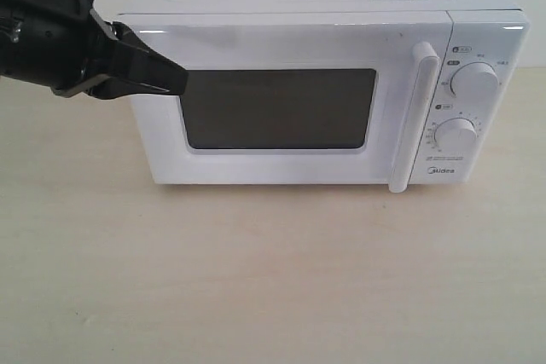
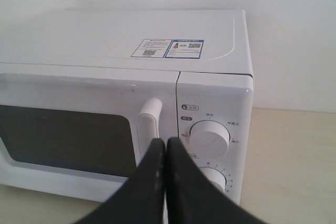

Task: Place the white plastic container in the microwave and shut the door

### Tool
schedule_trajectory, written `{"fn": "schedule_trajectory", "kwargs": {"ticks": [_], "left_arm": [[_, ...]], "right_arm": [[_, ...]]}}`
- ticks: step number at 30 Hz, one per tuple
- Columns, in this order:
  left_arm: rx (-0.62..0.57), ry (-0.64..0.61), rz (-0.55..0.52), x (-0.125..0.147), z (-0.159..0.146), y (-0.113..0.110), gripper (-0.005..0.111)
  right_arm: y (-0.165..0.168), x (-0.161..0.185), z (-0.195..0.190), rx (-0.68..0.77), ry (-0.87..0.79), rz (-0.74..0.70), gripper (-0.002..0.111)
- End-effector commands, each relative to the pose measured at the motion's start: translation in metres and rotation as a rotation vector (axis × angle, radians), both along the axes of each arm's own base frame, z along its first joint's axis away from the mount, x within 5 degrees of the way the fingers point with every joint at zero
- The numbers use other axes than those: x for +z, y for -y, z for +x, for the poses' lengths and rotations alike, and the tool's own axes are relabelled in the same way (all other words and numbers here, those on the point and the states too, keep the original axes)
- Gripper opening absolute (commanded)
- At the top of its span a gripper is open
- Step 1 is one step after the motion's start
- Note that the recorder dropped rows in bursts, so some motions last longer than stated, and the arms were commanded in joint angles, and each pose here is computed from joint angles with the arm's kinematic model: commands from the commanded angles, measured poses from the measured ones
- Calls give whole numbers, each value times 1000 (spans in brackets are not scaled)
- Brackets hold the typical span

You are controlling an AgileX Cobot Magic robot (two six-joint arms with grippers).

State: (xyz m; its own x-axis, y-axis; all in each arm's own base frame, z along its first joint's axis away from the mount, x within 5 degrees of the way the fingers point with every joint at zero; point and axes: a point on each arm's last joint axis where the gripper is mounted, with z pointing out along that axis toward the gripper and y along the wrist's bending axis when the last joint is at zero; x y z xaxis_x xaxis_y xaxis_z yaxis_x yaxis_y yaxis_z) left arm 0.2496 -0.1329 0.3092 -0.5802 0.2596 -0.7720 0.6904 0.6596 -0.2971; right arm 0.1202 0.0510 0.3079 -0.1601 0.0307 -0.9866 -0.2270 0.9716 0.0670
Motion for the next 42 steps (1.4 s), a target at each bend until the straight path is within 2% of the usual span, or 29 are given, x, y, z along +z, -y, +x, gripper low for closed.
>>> {"fn": "schedule_trajectory", "kwargs": {"ticks": [1, 6, 13, 18, 23, 26, 30, 36, 42], "left_arm": [[-4, 33, -5, 6, -5, 0, 4], [-65, 307, 158, 27, -17, -13, 4], [25, 556, 102, 80, -59, -32, 4], [70, 780, 85, 117, -110, -52, 4], [172, 918, 49, 132, -165, -78, 4], [231, 975, 68, 125, -192, -89, 4], [336, 993, 62, 105, -209, -100, 4], [401, 969, 115, 65, -203, -105, 4], [502, 920, 143, 12, -188, -111, 4]], "right_arm": [[1, 0, -1, 0, 5, 2, 0], [1, 0, -1, 0, 5, 2, 0], [1, 0, -1, 0, 5, 2, 0], [1, 0, -1, 0, 5, 2, 0], [1, 0, -1, 0, 5, -1, 0], [1, 0, -1, 0, 5, -1, 0], [1, 0, -1, 0, 5, 1, 0], [1, 0, -1, 0, 5, 1, 0], [1, 0, -1, 0, 5, 0, 0]]}}
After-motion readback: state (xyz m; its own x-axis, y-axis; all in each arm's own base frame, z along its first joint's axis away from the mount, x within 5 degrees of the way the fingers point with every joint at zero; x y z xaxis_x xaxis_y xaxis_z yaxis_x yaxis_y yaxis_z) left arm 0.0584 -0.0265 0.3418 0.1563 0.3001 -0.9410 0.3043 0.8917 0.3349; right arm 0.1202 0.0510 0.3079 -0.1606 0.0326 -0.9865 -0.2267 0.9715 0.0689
